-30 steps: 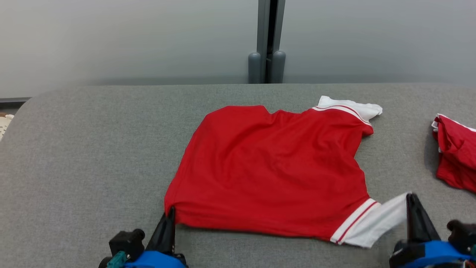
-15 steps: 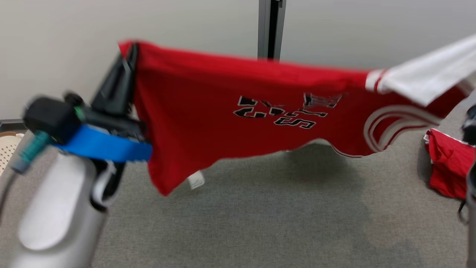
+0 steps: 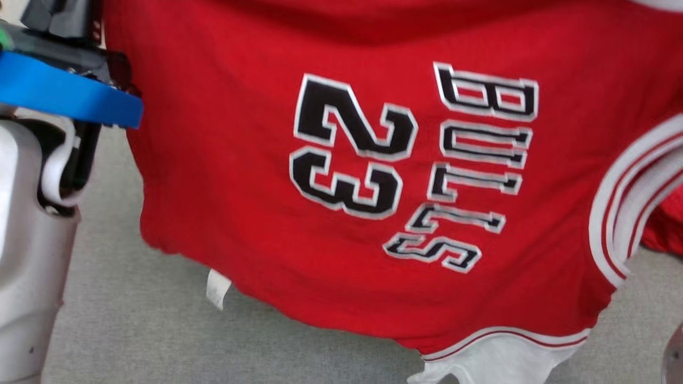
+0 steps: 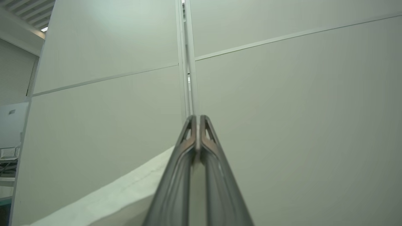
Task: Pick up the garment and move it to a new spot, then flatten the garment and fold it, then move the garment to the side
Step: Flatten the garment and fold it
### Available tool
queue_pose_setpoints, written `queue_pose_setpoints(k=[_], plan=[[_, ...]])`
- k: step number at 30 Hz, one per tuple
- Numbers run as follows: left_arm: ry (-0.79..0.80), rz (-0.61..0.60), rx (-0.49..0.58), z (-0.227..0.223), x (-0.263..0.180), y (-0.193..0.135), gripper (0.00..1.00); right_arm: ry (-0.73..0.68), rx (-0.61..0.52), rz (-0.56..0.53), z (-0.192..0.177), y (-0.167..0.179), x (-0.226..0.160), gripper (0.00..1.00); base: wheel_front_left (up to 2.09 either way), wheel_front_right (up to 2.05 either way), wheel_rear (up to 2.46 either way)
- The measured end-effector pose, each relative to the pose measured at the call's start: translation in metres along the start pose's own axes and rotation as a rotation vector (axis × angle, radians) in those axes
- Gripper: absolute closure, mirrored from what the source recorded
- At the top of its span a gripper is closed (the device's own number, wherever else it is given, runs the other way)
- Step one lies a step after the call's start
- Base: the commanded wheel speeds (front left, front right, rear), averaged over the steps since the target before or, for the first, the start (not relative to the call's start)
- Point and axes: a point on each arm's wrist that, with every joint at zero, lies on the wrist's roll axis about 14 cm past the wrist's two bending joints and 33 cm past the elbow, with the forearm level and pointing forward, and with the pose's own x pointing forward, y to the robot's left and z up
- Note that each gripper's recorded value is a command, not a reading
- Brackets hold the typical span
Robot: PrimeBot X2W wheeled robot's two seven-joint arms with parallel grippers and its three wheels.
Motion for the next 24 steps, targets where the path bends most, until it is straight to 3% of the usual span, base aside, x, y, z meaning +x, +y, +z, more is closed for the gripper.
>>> queue_pose_setpoints(k=[4,10,14,19,24], plan=[[0.042,0.045,0.017,-0.037,0.017,0.021,1.0,0.049,-0.034,-0.052,-0.044,-0.017,0.019,1.0,0.0,0.0,0.0],[-0.048,0.098,0.07,-0.038,0.047,0.049,1.0,-0.061,-0.09,-0.096,-0.051,-0.034,0.059,1.0,0.0,0.0,0.0],[0.011,0.118,0.033,-0.07,0.043,0.053,1.0,-0.024,-0.088,-0.132,-0.073,-0.047,0.053,1.0,0.0,0.0,0.0],[0.195,0.16,-0.068,-0.145,0.001,0.044,1.0,0.16,-0.086,-0.205,-0.129,-0.074,-0.015,1.0,0.0,0.0,0.0],[0.402,0.225,-0.225,-0.216,-0.076,0.01,1.0,0.468,-0.014,-0.368,-0.199,-0.096,-0.153,1.0,0.0,0.0,0.0]])
